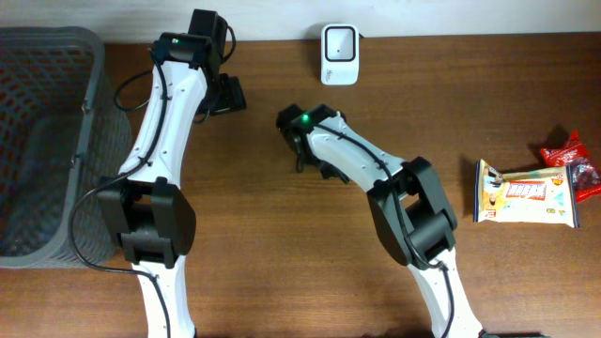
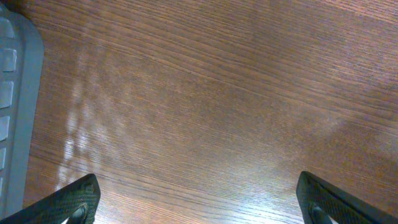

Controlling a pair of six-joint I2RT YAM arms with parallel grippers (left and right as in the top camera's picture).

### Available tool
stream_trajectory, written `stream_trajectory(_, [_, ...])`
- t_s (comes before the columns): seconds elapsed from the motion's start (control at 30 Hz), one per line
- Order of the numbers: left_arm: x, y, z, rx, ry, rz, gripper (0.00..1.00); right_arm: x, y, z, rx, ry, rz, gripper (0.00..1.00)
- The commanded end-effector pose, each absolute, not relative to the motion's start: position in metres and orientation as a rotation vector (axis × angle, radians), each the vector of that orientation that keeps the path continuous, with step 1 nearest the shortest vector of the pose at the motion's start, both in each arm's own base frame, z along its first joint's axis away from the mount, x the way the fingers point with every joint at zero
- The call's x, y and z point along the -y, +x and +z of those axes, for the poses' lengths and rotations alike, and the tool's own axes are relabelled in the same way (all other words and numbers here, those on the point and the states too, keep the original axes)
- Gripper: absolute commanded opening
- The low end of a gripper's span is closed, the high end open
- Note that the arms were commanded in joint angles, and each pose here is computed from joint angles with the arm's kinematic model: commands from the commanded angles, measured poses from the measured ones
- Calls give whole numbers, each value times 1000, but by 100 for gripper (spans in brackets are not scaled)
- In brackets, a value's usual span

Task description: Scan the item barcode

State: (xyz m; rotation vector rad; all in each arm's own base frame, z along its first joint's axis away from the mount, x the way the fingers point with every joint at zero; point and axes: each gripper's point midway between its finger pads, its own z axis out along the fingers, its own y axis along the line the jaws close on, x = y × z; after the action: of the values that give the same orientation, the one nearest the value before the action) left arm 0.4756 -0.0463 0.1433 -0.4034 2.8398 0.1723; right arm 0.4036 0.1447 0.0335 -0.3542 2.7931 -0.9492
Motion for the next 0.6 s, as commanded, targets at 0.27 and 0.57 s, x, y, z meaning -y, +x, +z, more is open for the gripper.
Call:
stream_trajectory(0.27, [46, 477, 145, -2839, -384, 165, 99, -171, 416, 92, -2944, -217, -586, 58])
stream_trajectory(0.57, [55, 475, 144, -2870, -325, 100, 99, -128, 441, 174, -3029, -4, 60, 98])
